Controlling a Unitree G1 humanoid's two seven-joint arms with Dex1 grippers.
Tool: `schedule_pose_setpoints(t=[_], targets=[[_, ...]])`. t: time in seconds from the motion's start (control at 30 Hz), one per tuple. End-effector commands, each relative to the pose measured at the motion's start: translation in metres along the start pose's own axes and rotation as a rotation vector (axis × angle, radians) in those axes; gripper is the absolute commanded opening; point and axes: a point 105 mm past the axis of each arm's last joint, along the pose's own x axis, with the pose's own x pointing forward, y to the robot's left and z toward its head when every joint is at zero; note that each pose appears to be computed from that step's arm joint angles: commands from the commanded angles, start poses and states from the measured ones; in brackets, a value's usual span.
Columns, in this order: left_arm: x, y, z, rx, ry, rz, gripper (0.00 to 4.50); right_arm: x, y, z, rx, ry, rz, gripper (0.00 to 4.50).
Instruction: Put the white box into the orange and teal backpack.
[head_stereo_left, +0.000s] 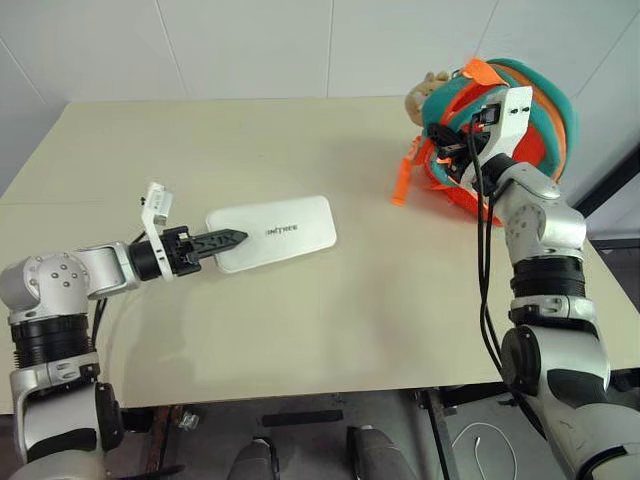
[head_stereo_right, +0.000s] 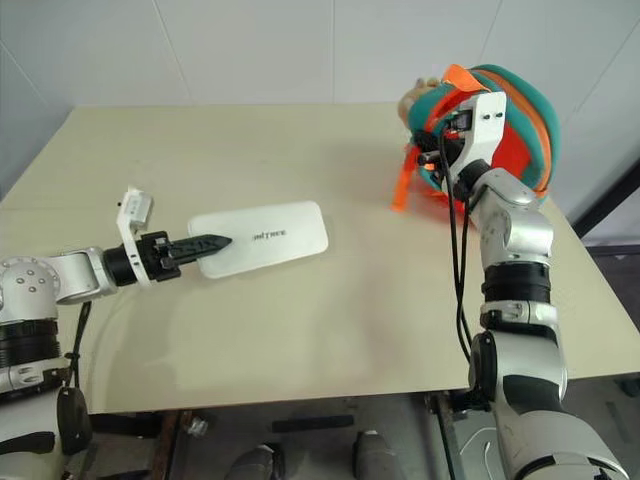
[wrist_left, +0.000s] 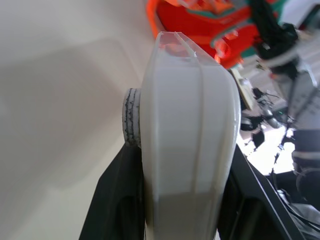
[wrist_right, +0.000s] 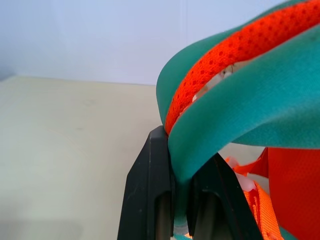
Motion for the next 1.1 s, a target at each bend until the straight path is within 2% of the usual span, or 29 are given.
schedule_pose_setpoints(t=[0.03,0.17,0.37,0.57,0.83,1.1], targets=[[-0.020,-0.007,0.033,0.097,-0.094,0.013,1.30,-0.008,0.042,0.041,-0.029,-0.080,0.210,0.00],[-0.036,-0.003,0.050,0.136,-0.135,0.057,1.30,-0.022,0.070,0.049,-0.005,-0.062,0.355,0.00],[-0.059,-0.003,0.072,0.191,-0.176,0.099,1.30,-0.055,0.131,0.049,0.005,0.010,0.678,0.00],[-0.067,-0.007,0.080,0.225,-0.184,0.082,1.30,-0.085,0.160,0.054,0.023,0.019,0.871,0.00],[-0.068,-0.018,0.082,0.301,-0.168,0.027,1.30,-0.112,0.176,0.049,0.056,0.078,0.999,0.00],[-0.076,-0.036,0.080,0.468,-0.186,-0.074,1.30,-0.116,0.172,0.022,0.058,0.174,0.968,0.00]])
